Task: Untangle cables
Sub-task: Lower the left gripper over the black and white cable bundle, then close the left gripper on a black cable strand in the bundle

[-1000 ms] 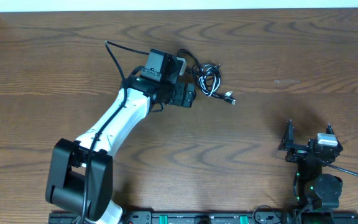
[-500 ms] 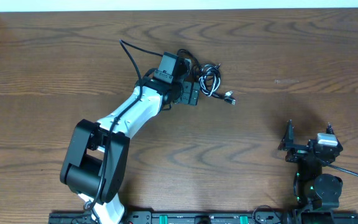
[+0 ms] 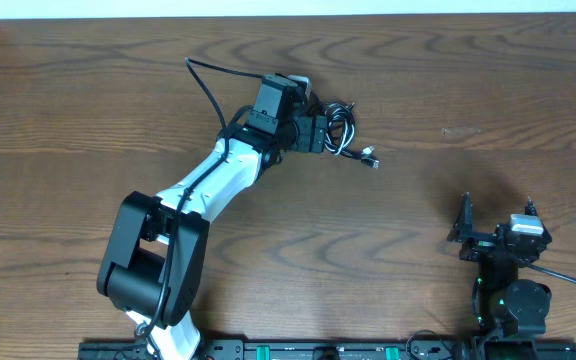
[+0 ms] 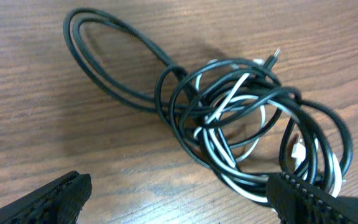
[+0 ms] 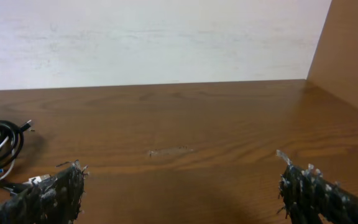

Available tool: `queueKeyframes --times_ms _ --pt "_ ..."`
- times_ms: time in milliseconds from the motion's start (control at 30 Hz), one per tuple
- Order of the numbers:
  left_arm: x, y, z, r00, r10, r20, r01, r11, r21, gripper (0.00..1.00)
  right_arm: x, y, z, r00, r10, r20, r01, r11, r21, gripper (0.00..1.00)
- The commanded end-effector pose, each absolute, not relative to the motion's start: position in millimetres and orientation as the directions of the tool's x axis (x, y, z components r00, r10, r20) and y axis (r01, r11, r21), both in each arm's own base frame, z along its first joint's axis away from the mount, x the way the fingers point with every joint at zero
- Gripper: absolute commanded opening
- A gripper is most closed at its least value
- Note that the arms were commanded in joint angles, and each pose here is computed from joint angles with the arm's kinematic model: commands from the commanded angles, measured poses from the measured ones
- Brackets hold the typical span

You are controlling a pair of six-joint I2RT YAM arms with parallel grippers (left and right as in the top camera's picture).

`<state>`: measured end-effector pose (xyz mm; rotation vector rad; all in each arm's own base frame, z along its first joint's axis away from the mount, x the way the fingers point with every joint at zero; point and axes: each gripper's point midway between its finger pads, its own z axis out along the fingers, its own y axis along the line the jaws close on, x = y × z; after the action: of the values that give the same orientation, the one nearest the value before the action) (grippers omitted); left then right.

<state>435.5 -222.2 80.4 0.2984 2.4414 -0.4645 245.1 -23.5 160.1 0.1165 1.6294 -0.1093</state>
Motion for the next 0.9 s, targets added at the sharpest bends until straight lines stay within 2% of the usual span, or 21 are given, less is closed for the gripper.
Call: queueKeyframes --times_ms 0,200,467,767,867 --pt "440 -225 80 -0.772 0.076 -0.631 0.296 0.921 -0.252 0.95 245 -22 160 -0.062 -0.006 -0.998 0.137 0.99 -0.015 0.99" --pt "446 -223 69 -0.769 0.075 -0.635 0.282 0.931 -0.233 0.95 245 -22 160 -0.062 -0.006 -0.998 0.137 0.99 -0.015 0.99" --pt "458 -231 17 -0.795 0.015 -0.606 0.226 0.935 -0.273 0.95 245 -22 160 -0.062 -0.006 -0.998 0.137 0.99 -0.015 0.99" --pt "464 -234 8 -0.783 0.01 -0.622 0.232 0.932 -0.278 0.94 245 -22 160 -0.062 -0.006 -0.998 0.137 0.99 -0.015 0.99" --pt "464 -234 8 -0.783 0.01 -0.621 0.232 0.932 -0.277 0.82 245 -22 160 -0.062 -0.006 -0.998 0.137 0.99 -0.015 0.99"
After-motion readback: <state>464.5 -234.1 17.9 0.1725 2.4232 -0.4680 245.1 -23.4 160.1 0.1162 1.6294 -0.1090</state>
